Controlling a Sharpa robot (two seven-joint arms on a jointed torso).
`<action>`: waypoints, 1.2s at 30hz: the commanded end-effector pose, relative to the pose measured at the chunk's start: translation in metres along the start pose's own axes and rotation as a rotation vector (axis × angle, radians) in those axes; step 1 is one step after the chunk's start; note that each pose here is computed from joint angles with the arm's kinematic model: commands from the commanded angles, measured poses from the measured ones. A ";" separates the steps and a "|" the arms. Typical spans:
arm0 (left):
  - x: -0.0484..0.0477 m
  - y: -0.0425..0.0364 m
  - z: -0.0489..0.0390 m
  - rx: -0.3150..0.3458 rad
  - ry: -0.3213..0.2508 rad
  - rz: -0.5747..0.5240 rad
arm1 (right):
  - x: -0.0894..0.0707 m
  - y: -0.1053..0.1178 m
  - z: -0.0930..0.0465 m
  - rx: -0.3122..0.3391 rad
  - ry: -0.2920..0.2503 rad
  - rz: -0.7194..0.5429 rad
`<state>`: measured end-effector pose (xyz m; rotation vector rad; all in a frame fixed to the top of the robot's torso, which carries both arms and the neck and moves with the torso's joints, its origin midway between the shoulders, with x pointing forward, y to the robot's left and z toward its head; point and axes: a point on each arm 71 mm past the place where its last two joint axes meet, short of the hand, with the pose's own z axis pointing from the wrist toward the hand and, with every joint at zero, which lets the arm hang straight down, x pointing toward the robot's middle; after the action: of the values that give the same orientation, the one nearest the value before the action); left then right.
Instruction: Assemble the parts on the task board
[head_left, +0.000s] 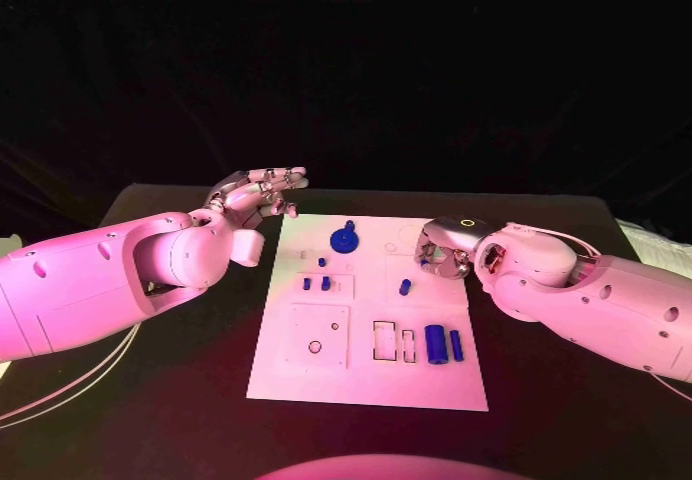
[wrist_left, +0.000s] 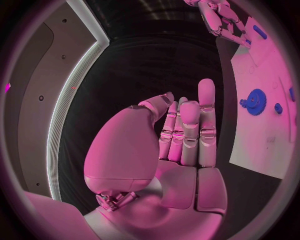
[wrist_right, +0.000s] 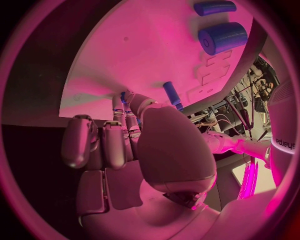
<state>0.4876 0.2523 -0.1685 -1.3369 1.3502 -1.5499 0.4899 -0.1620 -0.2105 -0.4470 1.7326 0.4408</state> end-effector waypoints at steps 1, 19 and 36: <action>0.0017 -0.0010 -0.0003 0.008 0.004 -0.009 | 0.014 0.000 -0.002 0.023 0.070 -0.084; 0.0007 0.0001 -0.0004 -0.002 0.004 -0.008 | 0.000 0.009 -0.013 -0.004 -0.083 -0.039; 0.0012 0.0017 0.0000 -0.014 0.009 -0.009 | -0.032 0.034 -0.032 -0.089 -0.179 0.051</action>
<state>0.4872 0.2527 -0.1701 -1.3477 1.3605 -1.5423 0.4546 -0.1526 -0.1732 -0.4341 1.5725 0.5383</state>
